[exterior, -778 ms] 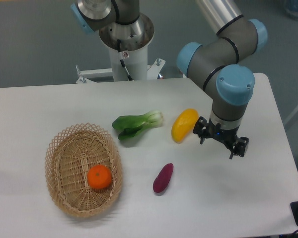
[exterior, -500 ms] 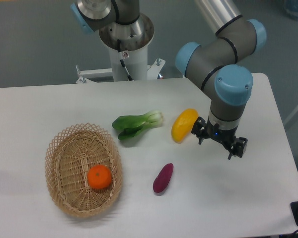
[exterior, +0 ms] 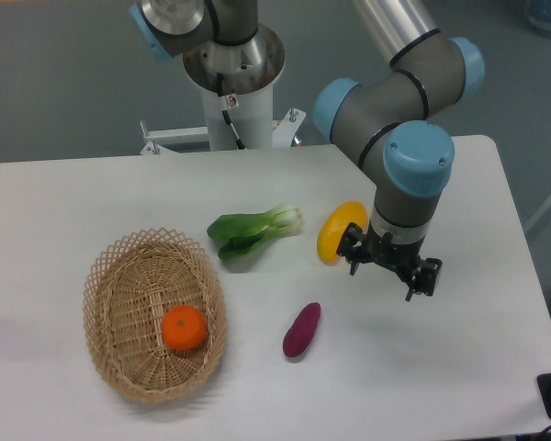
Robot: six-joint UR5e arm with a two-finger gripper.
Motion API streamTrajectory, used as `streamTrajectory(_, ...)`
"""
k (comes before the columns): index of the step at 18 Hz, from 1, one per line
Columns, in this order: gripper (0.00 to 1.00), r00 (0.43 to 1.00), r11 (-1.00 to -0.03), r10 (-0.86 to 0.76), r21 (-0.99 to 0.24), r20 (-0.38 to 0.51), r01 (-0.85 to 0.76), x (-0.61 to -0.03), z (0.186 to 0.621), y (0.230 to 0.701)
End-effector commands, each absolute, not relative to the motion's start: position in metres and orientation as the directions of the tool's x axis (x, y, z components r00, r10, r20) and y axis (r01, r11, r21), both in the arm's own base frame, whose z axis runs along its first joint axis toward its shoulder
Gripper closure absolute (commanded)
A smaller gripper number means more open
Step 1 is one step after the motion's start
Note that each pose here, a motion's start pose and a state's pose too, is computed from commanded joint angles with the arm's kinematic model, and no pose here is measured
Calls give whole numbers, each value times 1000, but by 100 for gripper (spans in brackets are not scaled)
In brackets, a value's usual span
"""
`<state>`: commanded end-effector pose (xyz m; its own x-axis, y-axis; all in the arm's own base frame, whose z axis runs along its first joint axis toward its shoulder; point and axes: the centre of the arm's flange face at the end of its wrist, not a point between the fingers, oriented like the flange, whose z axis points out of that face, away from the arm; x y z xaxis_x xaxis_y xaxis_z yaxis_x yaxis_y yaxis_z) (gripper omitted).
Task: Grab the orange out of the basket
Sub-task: 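Move the gripper over the wicker basket above the orange, then lower the gripper onto the orange inside the basket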
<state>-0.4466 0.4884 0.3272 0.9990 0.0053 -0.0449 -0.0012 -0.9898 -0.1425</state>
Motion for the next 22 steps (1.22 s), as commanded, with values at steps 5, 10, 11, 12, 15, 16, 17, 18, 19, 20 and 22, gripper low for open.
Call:
streamTrajectory(5,0,990,-976,126,-189,-59,112,-414,328,512)
streamTrajectory(10,0,994,-973,68,-224,-88,47,-371,302,537)
streamTrajectory(11,0,995,-973,54,-229,-86,33,-359,304,545)
streamTrajectory(12,0,996,-971,47,-236,-81,27,-348,306,551)
streamTrajectory(15,0,998,-969,-10,-247,-55,-24,-307,303,572)
streamTrajectory(16,0,998,-969,-29,-242,-47,-40,-286,299,583)
streamTrajectory(17,0,998,-971,-48,-232,-38,-55,-270,293,590)
streamTrajectory(18,0,997,-971,-68,-229,-35,-74,-260,290,595)
streamTrajectory(19,0,995,-969,-92,-225,-33,-97,-249,287,600)
streamTrajectory(20,0,994,-968,-108,-223,-30,-112,-241,283,604)
streamTrajectory(22,0,988,-967,-151,-202,-21,-152,-219,269,613)
